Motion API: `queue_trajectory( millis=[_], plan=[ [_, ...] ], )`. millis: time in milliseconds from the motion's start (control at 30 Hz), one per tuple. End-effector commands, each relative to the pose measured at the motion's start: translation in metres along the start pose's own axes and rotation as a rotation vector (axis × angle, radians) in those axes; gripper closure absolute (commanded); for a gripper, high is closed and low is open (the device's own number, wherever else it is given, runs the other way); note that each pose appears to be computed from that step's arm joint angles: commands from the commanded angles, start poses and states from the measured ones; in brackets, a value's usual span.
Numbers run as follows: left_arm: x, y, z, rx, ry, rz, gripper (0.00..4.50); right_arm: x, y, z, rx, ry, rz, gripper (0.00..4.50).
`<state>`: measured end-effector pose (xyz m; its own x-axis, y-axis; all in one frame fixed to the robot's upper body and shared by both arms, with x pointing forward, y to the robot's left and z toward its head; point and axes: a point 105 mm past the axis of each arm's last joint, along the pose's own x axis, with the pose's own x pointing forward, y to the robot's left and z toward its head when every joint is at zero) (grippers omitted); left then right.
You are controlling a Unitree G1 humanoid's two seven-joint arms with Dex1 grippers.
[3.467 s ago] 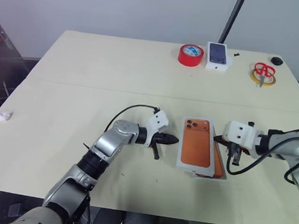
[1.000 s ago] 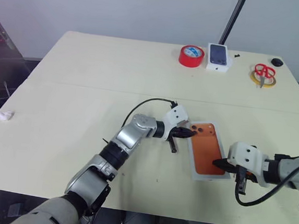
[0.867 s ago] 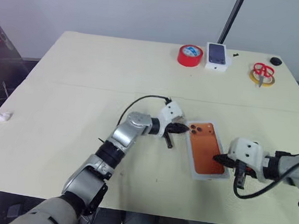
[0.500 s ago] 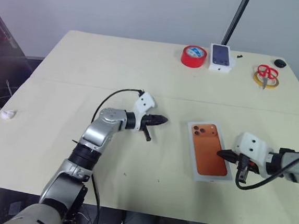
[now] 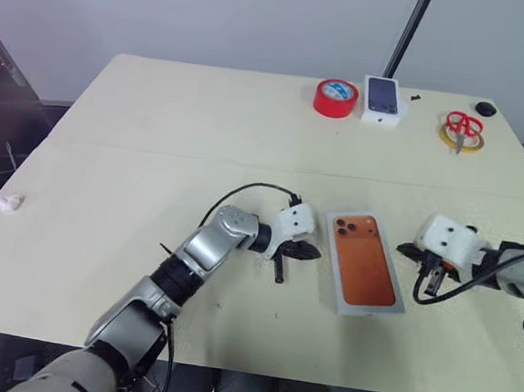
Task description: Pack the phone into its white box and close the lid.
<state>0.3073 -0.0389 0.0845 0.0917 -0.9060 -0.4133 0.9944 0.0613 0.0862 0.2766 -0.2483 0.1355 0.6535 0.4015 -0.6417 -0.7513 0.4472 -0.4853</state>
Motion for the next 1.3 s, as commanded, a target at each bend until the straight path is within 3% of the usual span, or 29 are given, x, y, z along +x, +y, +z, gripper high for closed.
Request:
queue_trajectory(
  millis=[33, 500, 1300],
  plan=[
    [0.004, 0.001, 0.013, 0.061, -0.02, -0.004, 4.5, 0.002, 0.002, 0.017, -0.038, -0.057, 0.01, 4.46],
    [0.006, 0.003, 0.045, 0.005, -0.186, 0.016, 4.5, -0.002, 0.005, 0.017, -0.009, -0.068, 0.019, 4.46],
    [0.004, 0.0, 0.035, -0.008, -0.153, 0.009, 4.5, 0.003, -0.005, 0.006, 0.007, -0.045, -0.048, 4.46]
  ],
)
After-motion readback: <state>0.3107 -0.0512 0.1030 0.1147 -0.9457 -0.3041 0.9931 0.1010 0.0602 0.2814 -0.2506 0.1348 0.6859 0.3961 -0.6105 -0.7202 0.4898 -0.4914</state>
